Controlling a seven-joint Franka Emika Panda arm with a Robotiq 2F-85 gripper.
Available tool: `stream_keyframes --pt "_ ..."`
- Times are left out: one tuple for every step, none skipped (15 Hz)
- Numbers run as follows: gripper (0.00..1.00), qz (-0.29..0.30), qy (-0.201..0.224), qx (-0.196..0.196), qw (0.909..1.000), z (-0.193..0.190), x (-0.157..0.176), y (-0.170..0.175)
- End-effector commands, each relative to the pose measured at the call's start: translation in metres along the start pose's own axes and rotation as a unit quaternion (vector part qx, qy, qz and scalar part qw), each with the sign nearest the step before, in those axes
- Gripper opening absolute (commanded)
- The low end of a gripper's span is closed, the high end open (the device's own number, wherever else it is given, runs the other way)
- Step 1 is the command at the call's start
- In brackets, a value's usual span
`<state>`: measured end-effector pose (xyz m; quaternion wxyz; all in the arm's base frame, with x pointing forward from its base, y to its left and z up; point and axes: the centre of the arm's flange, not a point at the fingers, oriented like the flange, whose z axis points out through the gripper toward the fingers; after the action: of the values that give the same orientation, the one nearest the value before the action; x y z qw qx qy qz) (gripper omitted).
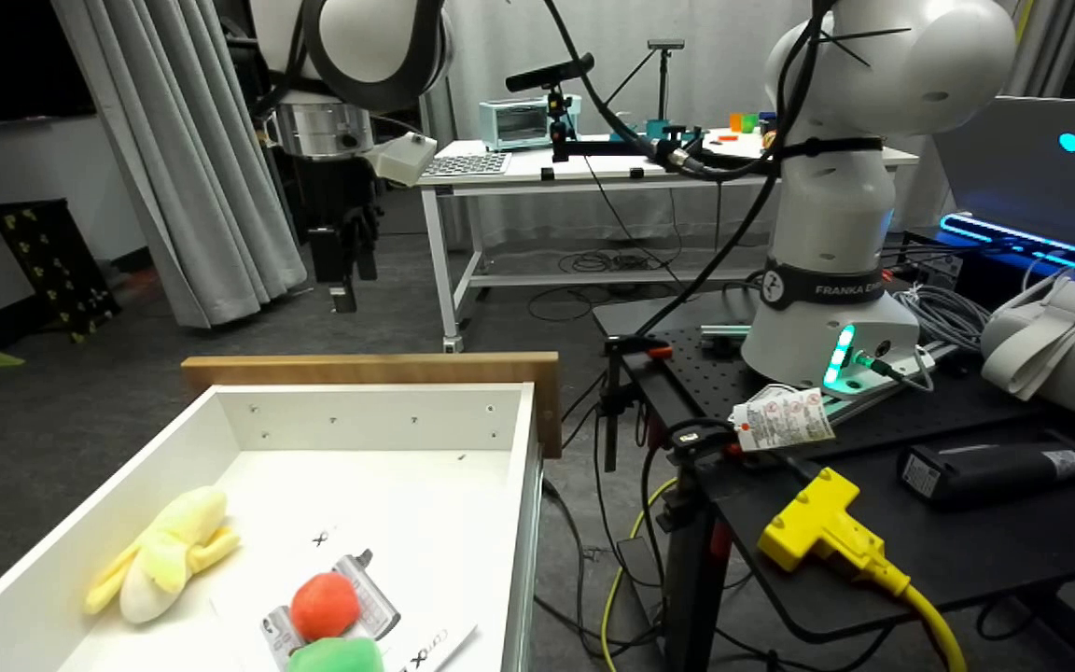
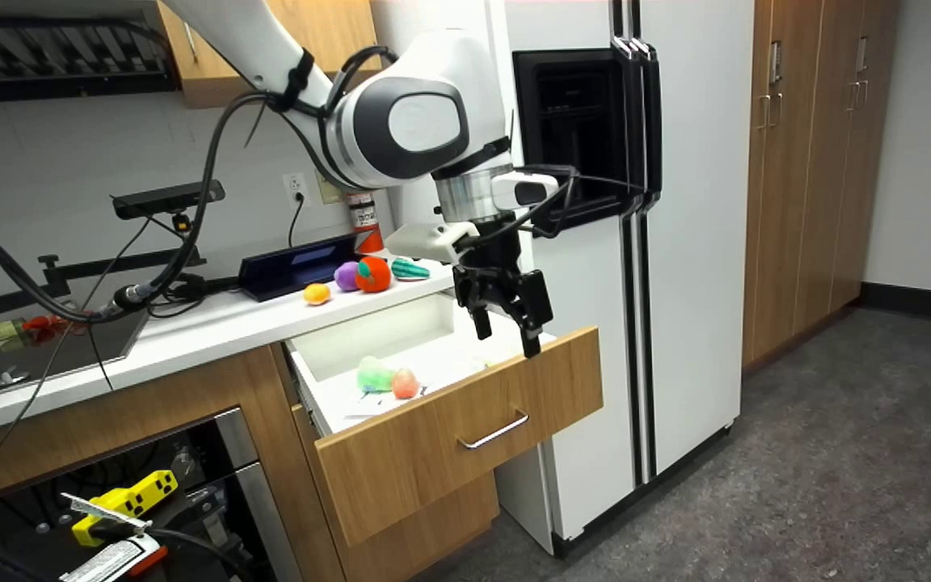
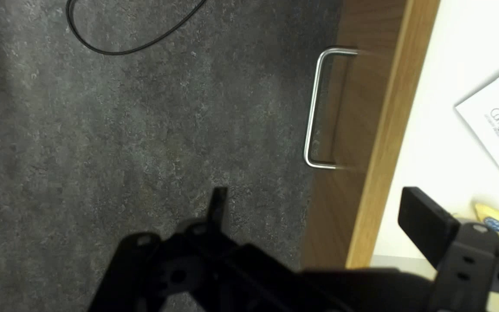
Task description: Close the drawer
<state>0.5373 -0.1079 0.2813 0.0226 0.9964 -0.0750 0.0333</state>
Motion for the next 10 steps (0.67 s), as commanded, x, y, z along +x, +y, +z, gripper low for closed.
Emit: stream_keyframes --pt "1.00 0.006 0.006 -0.006 0.9999 0.027 0.027 0.015" --pt "1.00 0.009 0.004 -0.007 0.9999 0.035 0.031 0.018" --pt "1.00 0.011 0.003 -0.008 0.9999 0.041 0.034 0.020" --pt "1.00 0.012 0.003 -0.009 0.9999 0.047 0.037 0.022" --pt "1.00 0.012 0.002 -0.011 0.9999 0.053 0.040 0.023" --pt "1.00 0.013 0.000 -0.013 0.9998 0.060 0.043 0.024" --pt "1.00 0.013 -0.003 -0.014 0.9998 0.067 0.046 0.025" --pt "1.00 0.014 -0.007 -0.013 0.9998 0.074 0.048 0.024" --pt "1.00 0.015 -0.011 -0.012 0.9998 0.081 0.051 0.023" --pt "1.00 0.015 -0.013 -0.010 0.9997 0.086 0.053 0.020"
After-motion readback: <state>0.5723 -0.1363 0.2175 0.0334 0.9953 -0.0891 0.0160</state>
